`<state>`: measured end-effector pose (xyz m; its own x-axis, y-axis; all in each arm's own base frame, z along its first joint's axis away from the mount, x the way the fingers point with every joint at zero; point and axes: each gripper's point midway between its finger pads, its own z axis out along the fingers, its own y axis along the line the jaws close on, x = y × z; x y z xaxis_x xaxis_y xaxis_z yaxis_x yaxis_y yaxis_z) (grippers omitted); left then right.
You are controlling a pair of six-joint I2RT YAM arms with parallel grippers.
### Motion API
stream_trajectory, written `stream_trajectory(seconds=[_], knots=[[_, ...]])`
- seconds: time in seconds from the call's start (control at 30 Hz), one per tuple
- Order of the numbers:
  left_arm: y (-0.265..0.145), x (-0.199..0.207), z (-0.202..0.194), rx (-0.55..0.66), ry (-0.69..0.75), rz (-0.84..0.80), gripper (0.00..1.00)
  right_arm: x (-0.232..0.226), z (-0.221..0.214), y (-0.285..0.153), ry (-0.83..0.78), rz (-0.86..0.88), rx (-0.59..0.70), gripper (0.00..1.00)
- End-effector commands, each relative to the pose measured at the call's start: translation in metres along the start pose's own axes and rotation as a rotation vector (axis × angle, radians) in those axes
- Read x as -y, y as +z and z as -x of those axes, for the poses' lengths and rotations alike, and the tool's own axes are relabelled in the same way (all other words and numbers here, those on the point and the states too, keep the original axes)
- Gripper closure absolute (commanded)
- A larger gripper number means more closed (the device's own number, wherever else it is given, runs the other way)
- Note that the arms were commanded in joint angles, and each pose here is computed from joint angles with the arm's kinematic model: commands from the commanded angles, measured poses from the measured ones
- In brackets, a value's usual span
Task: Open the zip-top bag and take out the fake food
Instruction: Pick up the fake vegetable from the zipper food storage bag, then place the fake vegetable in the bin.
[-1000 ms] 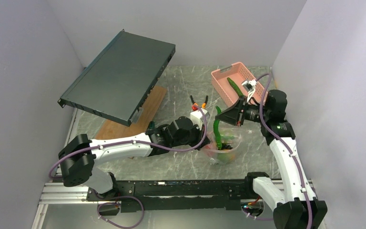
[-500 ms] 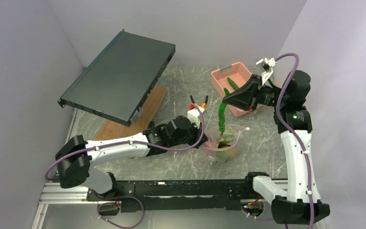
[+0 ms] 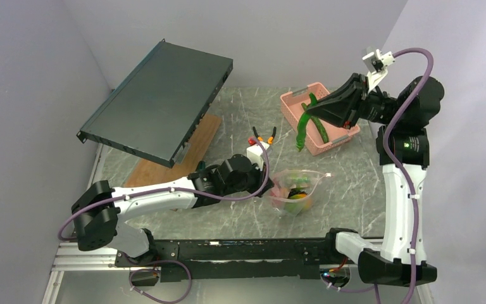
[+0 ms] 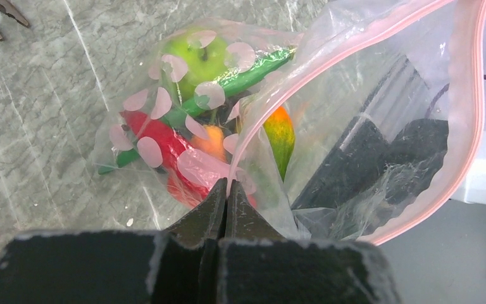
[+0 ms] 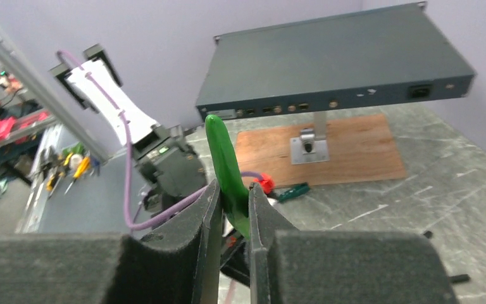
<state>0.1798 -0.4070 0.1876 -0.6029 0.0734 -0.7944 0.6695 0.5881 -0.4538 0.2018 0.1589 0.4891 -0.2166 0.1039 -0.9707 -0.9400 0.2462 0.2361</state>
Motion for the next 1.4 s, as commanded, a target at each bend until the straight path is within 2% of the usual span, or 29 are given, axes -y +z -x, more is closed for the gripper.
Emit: stream_trajectory(seconds=[0.0,0.3,0.67,0.97,1.37], knots=[[-0.011,0.003,0.016,0.057,0.001,-0.012,1.00,0.030,0.017,-0.006,-0.045,-0.147,0.048,1.00],[-0.015,0.004,0.015,0.064,0.004,-0.026,1.00,0.128,-0.009,-0.031,-0.099,-0.531,0.062,1.00],[-0.019,0.001,0.012,0.070,0.001,-0.028,1.00,0.224,-0.062,-0.070,-0.182,-0.854,0.007,1.00],[-0.026,-0.004,0.009,0.077,-0.004,-0.011,1.00,0.279,-0.091,-0.083,-0.216,-0.945,-0.085,1.00],[-0.032,-0.010,0.005,0.082,-0.004,0.003,1.00,0.307,-0.082,-0.068,-0.276,-0.945,-0.080,1.00]])
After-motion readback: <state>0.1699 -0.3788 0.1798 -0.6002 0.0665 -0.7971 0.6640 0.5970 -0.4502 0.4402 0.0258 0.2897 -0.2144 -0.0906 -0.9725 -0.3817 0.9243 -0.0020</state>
